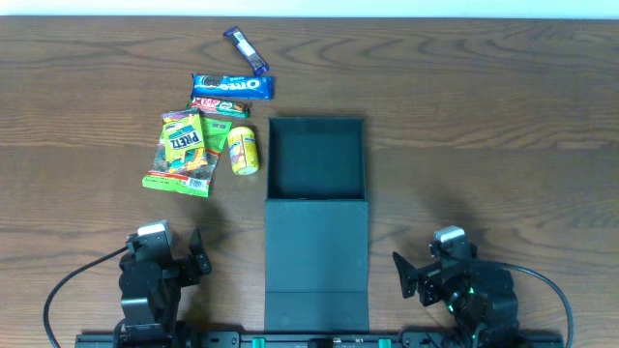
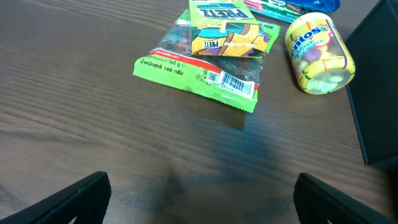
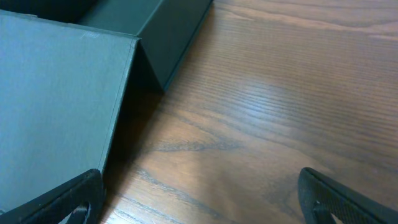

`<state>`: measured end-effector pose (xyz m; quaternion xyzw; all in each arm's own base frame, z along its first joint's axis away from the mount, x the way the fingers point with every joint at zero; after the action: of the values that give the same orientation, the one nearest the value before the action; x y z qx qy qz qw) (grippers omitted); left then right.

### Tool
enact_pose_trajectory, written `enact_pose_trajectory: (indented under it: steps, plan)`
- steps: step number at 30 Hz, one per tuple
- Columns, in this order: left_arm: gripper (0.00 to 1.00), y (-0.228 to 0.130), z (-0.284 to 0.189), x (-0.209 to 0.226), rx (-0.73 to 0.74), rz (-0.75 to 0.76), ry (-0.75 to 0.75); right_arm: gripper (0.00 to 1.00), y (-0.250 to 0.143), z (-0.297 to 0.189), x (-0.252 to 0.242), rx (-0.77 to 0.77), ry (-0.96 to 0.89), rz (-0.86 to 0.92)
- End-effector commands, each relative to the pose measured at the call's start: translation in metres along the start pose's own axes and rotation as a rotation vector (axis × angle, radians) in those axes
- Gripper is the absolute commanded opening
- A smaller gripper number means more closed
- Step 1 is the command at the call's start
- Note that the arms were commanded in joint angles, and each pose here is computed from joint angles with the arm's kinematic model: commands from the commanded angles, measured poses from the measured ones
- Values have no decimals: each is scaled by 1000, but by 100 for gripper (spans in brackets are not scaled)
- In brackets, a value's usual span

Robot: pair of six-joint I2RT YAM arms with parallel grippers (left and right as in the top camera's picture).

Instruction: Pack container

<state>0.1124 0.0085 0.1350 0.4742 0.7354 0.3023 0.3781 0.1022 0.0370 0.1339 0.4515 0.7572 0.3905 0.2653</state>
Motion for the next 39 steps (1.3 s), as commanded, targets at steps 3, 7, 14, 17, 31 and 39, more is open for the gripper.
enact_pose_trajectory:
  steps: [3,7,14,17,31,39]
  plan:
    - [95,-2,1,2,-3,7,21,99,-2,1,1,1,6,-17]
    - [95,-1,1,2,-8,7,19,99,-2,1,1,1,6,-17]
    - [95,5,-5,-29,85,-324,-382,99,-2,1,1,1,6,-17]
    - [95,14,-7,-34,65,-465,-431,99,-2,1,1,1,6,-17]
    - [95,99,14,-59,-16,-9,-319,99,-2,1,1,1,6,-17]
    - [96,166,101,-78,176,130,-119,99,-2,1,1,1,6,-18]
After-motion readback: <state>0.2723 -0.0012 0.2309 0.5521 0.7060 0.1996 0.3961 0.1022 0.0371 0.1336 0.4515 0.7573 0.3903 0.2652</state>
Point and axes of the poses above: each gripper's point midway between its finger pads, its own z axis out along the fingers, its own x axis along the line the jaws close on, y = z × x, the point moved 10 cm from there along -z, back along the fingers, and after that the axes turned 12 degrees about -z, right-handed, at the moved point
